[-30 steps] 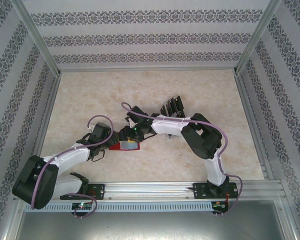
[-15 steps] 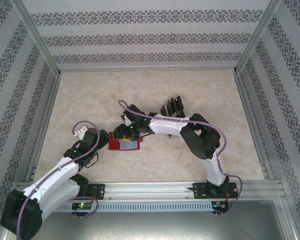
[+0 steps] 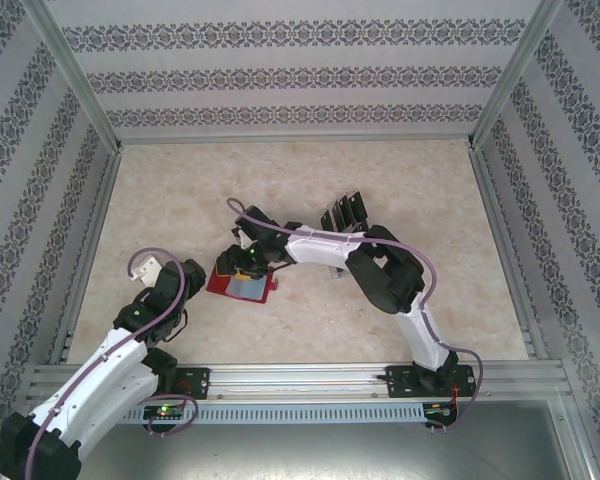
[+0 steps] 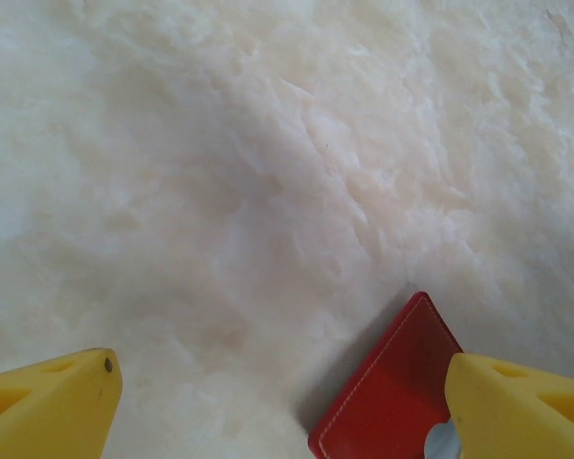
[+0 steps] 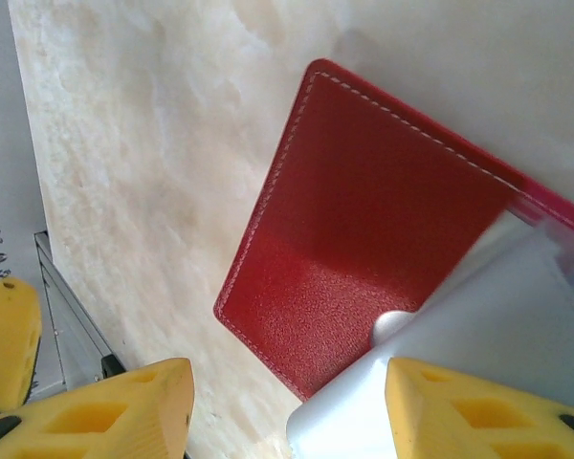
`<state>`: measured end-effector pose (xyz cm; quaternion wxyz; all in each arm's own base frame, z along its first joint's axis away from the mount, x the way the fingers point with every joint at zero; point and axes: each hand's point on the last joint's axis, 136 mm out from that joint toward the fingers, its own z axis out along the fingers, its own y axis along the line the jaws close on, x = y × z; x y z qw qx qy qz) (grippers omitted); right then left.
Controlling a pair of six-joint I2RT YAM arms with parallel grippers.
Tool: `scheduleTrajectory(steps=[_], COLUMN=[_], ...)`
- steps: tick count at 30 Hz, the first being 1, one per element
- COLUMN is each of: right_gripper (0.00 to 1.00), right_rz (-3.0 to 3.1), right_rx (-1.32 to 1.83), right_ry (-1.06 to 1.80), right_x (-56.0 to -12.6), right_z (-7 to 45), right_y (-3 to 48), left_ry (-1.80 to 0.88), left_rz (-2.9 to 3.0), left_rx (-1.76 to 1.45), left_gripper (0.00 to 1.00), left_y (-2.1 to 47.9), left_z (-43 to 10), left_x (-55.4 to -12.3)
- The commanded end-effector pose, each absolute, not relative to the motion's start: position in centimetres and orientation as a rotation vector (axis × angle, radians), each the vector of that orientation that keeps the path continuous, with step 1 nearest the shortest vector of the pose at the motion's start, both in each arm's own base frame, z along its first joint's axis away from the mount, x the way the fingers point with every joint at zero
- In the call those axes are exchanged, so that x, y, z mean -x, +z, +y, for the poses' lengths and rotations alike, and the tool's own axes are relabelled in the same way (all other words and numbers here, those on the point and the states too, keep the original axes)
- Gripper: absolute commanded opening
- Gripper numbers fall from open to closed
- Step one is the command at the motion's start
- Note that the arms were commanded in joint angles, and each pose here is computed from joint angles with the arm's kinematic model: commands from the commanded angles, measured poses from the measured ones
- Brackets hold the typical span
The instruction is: Put the credit cards into the card holder
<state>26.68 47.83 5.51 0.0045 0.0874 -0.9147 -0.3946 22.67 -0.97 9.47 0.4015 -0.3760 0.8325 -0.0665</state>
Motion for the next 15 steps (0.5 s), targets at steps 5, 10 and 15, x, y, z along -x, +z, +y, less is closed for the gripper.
scheduleTrajectory(steps=[5, 10, 15], right_gripper=[0.56, 0.56, 0.56], right_rz=[-2.820, -2.833, -2.918], right_rx=[-0.339, -0.378, -0.391], right_ry=[-1.264, -1.357, -1.431], right_x=[-27.1, -29.5, -32.0], right_z=[51.4, 53.3, 52.7], right_y=[7.0, 10.2, 14.5], left_ry=[-0.169, -0.187, -0.227], left_rz=[2.104, 2.116, 2.166], left_rx=[0.953, 0.931, 0.869], left_gripper=[0.88, 0.88, 0.87], left_y=[9.9, 9.7, 9.0], left_z=[-0.8, -1.2, -2.4], left_x=[-22.5, -22.7, -23.2])
